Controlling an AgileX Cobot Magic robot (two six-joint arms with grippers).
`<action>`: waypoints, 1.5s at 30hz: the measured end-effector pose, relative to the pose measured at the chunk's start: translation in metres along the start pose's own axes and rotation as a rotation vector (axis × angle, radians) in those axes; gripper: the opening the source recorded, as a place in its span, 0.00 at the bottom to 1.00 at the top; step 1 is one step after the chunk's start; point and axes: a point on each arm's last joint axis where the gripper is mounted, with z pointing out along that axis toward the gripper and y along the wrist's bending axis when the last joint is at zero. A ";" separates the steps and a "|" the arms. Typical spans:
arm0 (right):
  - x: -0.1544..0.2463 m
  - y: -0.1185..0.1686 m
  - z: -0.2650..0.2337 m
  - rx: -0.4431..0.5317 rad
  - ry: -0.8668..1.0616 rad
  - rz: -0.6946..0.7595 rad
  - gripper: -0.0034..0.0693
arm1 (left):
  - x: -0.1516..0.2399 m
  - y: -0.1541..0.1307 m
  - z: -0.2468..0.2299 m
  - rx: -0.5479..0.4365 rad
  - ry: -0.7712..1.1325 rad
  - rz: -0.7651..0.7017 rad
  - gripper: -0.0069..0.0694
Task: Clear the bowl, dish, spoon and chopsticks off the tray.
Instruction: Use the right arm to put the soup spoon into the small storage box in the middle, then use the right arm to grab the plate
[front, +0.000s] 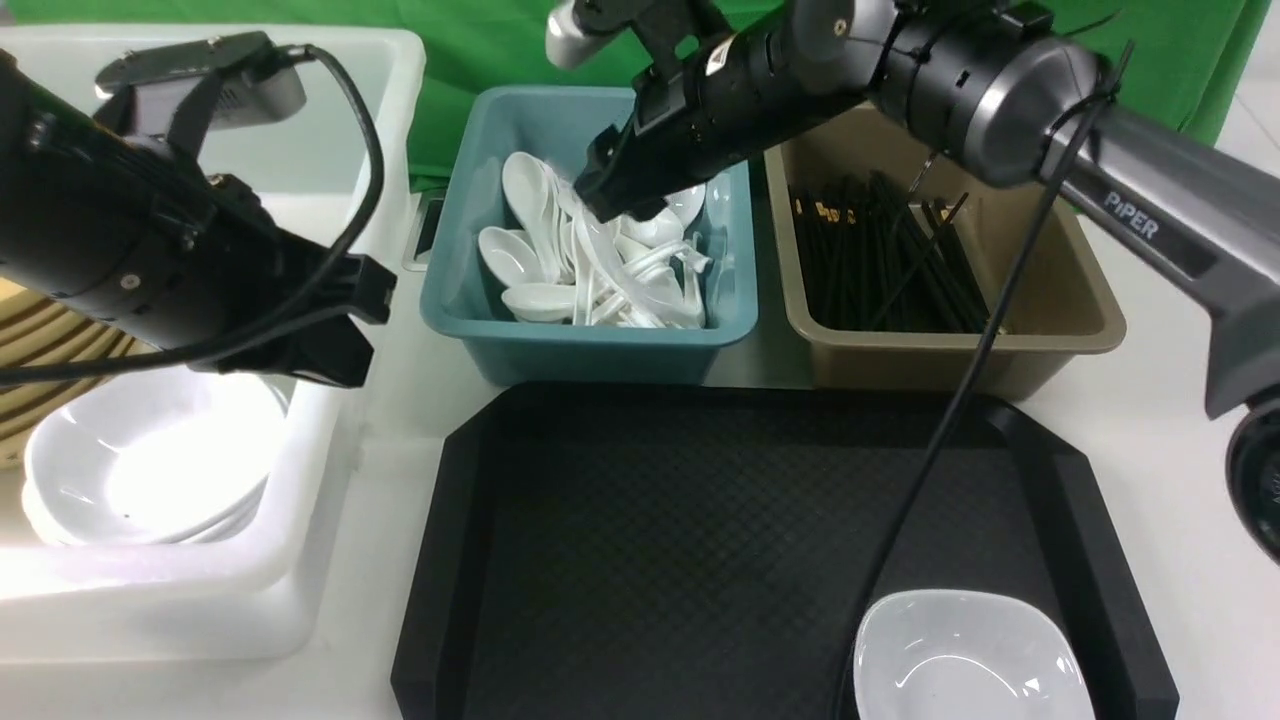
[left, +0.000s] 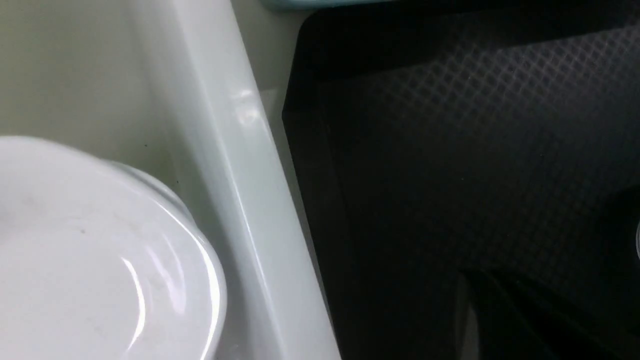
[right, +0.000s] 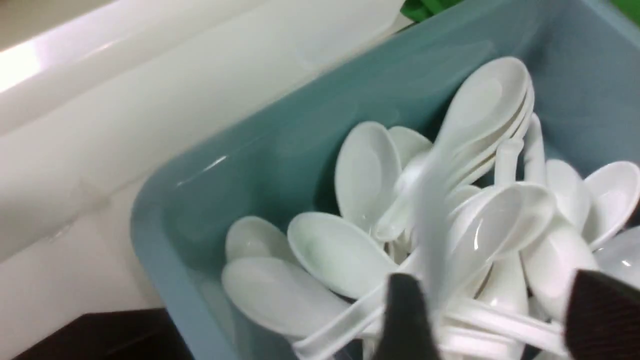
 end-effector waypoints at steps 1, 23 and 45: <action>0.001 0.001 -0.003 -0.009 0.030 0.004 0.78 | 0.000 0.000 0.000 0.000 0.000 0.001 0.08; 0.151 0.105 -0.149 -0.066 0.584 0.118 0.59 | 0.004 0.005 -0.002 -0.055 0.033 0.057 0.08; 0.227 0.117 -0.103 0.007 0.629 0.184 0.36 | 0.008 0.005 -0.003 -0.052 0.082 0.067 0.08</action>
